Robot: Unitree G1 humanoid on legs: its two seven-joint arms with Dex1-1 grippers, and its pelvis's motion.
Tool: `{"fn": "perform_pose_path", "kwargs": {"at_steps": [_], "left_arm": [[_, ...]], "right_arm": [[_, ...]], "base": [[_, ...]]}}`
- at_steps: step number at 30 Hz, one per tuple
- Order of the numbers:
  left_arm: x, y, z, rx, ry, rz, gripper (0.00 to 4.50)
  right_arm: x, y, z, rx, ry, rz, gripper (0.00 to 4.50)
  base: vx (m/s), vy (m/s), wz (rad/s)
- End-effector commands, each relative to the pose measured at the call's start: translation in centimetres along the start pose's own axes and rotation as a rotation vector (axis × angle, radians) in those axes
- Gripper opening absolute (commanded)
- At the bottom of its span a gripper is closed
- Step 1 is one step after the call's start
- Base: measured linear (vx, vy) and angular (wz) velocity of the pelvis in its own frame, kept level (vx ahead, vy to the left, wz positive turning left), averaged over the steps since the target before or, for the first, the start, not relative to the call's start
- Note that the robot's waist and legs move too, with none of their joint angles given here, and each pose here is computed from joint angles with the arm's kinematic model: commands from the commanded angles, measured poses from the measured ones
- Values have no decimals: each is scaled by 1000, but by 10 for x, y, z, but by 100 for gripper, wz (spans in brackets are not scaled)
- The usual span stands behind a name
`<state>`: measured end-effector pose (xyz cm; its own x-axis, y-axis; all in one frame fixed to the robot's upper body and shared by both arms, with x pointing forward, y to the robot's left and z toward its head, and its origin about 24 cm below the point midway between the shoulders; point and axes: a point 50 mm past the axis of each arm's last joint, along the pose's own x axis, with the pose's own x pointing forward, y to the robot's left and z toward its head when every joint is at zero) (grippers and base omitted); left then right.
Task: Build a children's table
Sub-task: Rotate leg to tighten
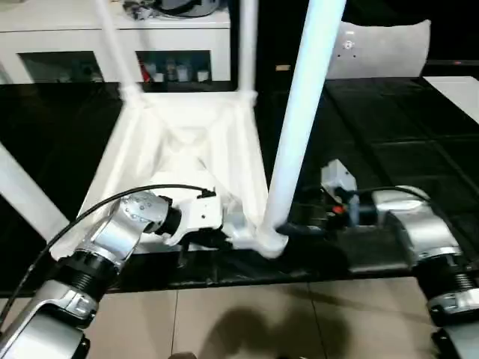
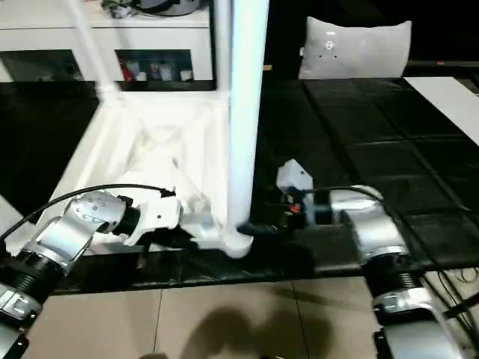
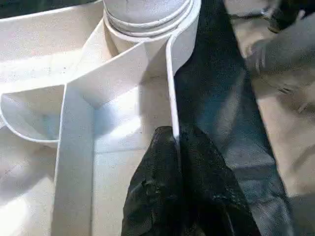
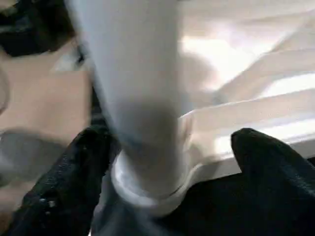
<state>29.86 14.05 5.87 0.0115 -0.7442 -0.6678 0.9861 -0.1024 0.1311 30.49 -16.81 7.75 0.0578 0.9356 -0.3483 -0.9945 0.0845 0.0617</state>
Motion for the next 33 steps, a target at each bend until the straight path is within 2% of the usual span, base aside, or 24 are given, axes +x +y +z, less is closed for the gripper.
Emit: {"fn": "perform_pose_path", "kwargs": {"at_steps": [1, 8, 15, 16, 18, 20, 23, 28, 29, 33], "left_arm": [[10, -6, 7, 80, 28, -133, 0], [10, -5, 11, 100, 25, -151, 0], [10, -6, 10, 92, 18, -162, 0], [10, -6, 9, 80, 12, -164, 0], [11, -7, 9, 73, 8, -165, 0], [12, -8, 10, 8, -47, -151, 0], [14, -9, 11, -49, -75, -122, 0], [21, 1, 19, -195, -140, 49, 0], [24, 4, 23, -226, -161, 92, 0], [28, 8, 27, -266, -168, 150, 0]], "right_arm": [[3, 2, 2, -11, 22, 84, 385], [12, 5, -1, 1, 7, 128, 315], [14, 8, -3, 39, -19, 166, 269], [14, 9, -4, 45, -22, 175, 250], [14, 9, -4, 49, -23, 182, 241], [16, 14, -4, 75, -55, 202, 234], [20, 15, -4, 91, -76, 173, 201], [44, -4, -1, 174, -95, -151, 196], [52, -11, 1, 213, -109, -252, 196], [62, -19, 4, 251, -104, -362, 193]], "base": [[0, 0, 0], [0, 0, 0], [0, 0, 0], [0, 0, 0], [0, 0, 0], [0, 0, 0], [0, 0, 0], [0, 0, 0], [0, 0, 0], [0, 0, 0]]}}
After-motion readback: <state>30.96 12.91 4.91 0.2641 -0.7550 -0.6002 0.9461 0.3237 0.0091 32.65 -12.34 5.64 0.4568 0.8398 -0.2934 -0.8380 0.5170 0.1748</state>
